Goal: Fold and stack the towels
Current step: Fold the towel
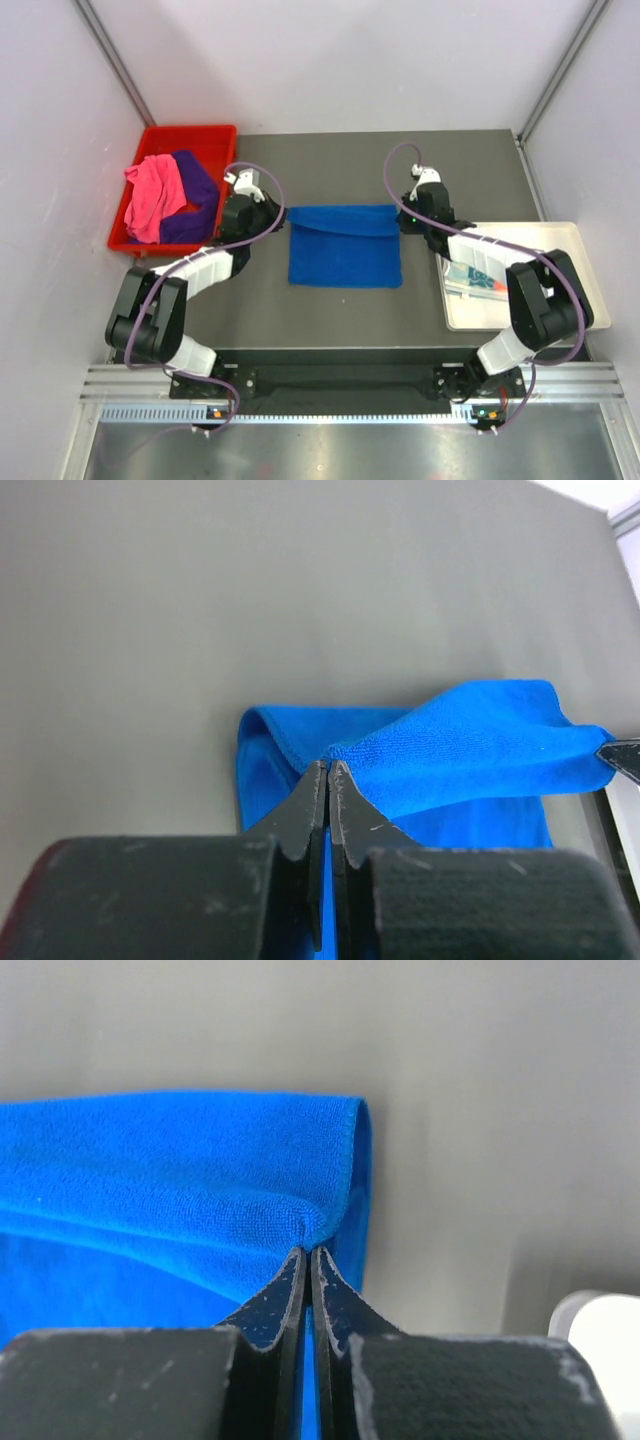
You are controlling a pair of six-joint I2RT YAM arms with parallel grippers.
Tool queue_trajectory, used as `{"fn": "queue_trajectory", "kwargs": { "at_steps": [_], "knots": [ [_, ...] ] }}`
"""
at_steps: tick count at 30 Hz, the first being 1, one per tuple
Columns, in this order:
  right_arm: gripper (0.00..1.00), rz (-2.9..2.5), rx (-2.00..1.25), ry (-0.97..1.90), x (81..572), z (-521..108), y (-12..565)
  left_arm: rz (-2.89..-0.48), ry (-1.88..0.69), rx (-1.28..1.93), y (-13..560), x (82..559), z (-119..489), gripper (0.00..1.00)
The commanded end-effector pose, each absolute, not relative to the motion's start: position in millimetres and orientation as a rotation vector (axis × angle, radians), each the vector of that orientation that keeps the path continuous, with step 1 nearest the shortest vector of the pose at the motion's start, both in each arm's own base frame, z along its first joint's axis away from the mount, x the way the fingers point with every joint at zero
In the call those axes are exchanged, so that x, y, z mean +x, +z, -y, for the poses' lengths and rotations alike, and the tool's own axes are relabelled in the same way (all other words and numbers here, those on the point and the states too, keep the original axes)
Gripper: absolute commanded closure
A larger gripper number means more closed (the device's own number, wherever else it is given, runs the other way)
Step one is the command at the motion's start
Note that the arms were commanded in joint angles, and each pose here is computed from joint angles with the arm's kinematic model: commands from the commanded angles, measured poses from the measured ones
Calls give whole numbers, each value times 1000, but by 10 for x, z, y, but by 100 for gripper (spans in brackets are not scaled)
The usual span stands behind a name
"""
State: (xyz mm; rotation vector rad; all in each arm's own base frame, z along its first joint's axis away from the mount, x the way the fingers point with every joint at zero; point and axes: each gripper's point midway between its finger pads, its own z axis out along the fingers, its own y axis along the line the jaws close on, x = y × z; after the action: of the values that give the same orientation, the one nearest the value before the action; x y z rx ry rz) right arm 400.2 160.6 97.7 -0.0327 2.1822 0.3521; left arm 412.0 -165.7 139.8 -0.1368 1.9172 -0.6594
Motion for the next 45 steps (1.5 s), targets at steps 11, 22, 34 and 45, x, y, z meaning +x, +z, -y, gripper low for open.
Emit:
{"fn": "queue_trajectory", "kwargs": {
  "at_steps": [11, 22, 34, 45],
  "knots": [
    [100, -2109, 8, 395, 3647, -1639, 1106, -1976, -660, -192, 1187, 3680, 1672, 100],
    [100, -2117, 13, 395, 3428, -1580, 1048, -2026, -637, -201, 1114, 3504, 1635, 100],
    [100, -2137, 3, 435, 3206, -1577, 951, -2088, -610, -190, 1016, 3359, 1621, 100],
    [100, -2150, -3, 459, 3049, -1585, 866, -2129, -603, -182, 920, 3219, 1587, 100]
  ]
}}
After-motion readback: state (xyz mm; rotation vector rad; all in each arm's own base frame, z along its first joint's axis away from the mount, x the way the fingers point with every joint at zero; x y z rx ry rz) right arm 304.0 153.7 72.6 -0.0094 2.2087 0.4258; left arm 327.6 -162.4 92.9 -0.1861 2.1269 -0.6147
